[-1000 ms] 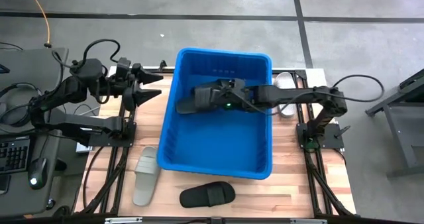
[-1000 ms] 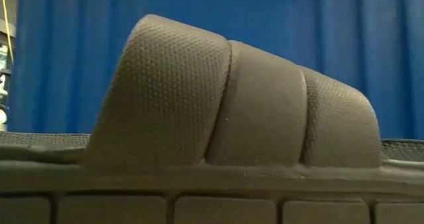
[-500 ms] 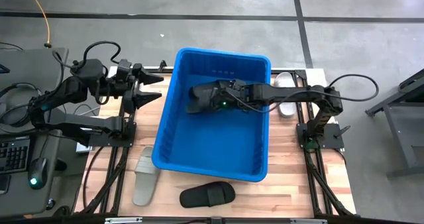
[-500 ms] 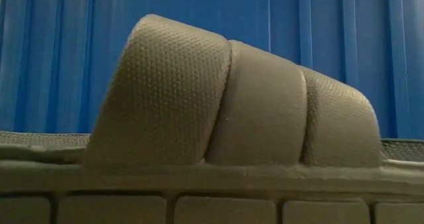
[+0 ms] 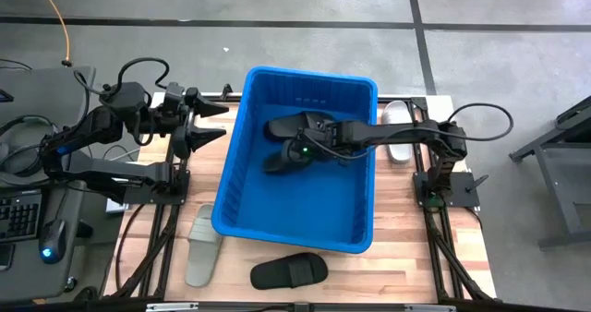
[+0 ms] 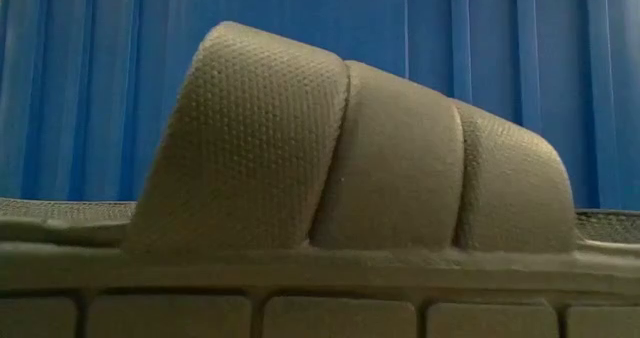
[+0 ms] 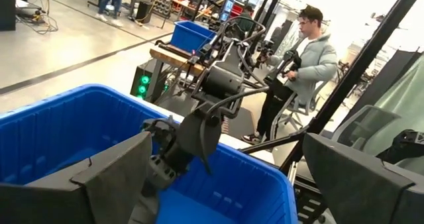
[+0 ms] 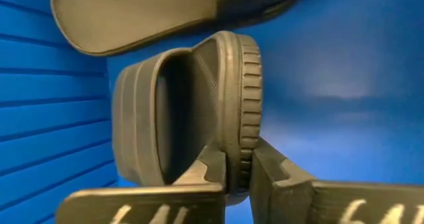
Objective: Pick and place slides into bin
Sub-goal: Put the black slide into the blue container
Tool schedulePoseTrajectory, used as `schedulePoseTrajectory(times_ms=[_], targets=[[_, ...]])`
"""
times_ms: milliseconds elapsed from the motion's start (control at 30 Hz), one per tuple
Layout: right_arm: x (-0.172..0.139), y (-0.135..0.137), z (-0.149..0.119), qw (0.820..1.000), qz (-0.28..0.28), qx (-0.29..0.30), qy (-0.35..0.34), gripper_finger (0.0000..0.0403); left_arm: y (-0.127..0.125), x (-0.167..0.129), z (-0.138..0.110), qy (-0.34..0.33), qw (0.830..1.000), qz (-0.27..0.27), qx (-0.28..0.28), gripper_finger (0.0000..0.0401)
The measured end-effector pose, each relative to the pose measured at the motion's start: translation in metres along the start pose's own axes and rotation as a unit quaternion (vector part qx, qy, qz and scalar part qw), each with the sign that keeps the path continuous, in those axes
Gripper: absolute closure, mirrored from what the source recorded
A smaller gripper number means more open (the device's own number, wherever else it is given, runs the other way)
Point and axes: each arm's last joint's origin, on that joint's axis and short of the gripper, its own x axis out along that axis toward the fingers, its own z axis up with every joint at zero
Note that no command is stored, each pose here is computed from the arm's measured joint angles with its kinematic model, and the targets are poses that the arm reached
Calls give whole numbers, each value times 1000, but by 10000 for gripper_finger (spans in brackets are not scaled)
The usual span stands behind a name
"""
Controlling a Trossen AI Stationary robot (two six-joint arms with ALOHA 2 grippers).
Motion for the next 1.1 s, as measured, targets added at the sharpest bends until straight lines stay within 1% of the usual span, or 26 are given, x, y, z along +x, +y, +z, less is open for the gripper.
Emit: schedulePoseTrajectory(times_ms=[133, 300, 433, 533, 633, 733, 867, 967, 1100], targets=[[6, 0, -1, 1000, -8, -1, -2, 401, 0, 0, 0, 1, 1000, -2, 1, 22], [13, -6, 1, 998, -51, -6, 26, 399, 0, 0, 0, 1, 1000, -2, 1, 22], [13, -7, 2, 998, -58, -14, 33, 398, 0, 0, 0, 2, 1000, -7, 1, 22], [14, -8, 5, 996, -69, -13, 52, 383, -1, 0, 0, 3, 1000, -9, 1, 22], [14, -13, 9, 994, -94, -14, 57, 368, -1, 0, 0, 4, 1000, -13, 1, 22], [14, -15, 11, 992, -107, -16, 62, 363, -1, 0, 0, 5, 1000, -15, 1, 22], [14, -13, 12, 992, -98, -31, 68, 364, -2, 0, -1, 10, 1000, -27, 1, 22], [14, -12, 12, 993, -90, -18, 68, 367, -2, 0, -1, 13, 999, -35, 1, 22], [14, -12, 12, 993, -88, -33, 68, 394, -2, 0, -1, 13, 999, -36, 9, 22]])
